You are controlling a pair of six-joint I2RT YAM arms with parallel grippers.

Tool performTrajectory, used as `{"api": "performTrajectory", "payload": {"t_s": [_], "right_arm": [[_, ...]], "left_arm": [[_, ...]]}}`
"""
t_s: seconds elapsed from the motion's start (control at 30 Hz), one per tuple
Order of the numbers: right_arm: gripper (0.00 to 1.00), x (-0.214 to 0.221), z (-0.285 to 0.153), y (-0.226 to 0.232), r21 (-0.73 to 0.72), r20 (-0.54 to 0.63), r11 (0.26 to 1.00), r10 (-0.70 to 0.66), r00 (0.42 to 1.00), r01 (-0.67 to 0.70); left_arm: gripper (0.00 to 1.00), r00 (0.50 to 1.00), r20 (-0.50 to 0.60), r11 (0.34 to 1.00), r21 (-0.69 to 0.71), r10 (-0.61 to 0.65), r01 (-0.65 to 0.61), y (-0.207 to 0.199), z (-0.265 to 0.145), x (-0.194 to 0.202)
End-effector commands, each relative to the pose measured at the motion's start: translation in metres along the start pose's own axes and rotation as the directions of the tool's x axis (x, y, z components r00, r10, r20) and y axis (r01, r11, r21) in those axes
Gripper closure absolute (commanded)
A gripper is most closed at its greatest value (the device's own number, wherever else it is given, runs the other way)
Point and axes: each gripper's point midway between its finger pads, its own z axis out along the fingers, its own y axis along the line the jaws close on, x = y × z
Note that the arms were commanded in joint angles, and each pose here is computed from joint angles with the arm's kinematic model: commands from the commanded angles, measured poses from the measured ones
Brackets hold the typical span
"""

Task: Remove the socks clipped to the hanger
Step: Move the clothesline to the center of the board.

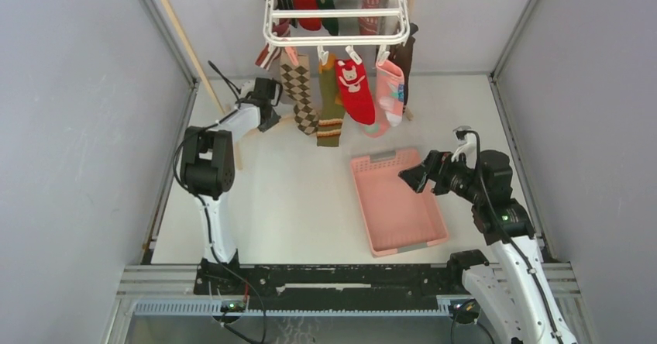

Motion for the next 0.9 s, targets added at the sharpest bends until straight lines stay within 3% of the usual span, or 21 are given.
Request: {"api": "performTrajectory", "payload": {"t_s": [0.0, 0.3, 0.87], "right_arm": [[0.0, -0.018, 0.001, 0.007, -0.022, 0.05, 0.999, -0.035, 0.998, 0.036], [0.0, -0.016, 0.008, 0.001, -0.007, 0.033, 1.0, -0.03, 0.999, 0.03], [0.0, -0.004, 0.023, -0.013, 0.024, -0.024, 1.0, -0.002, 1.0, 0.003]], "left_arm": [[0.74, 0.998, 0.05, 0.998, 0.053, -0.037, 0.034, -0.021, 0.01, -0.044], [0.73, 0.996, 0.081, 0.996, 0.09, -0.033, 0.025, -0.057, 0.023, -0.09], [0.7, 0.981, 0.114, 0.97, 0.207, -0.155, 0.129, -0.068, 0.048, -0.14]]}}
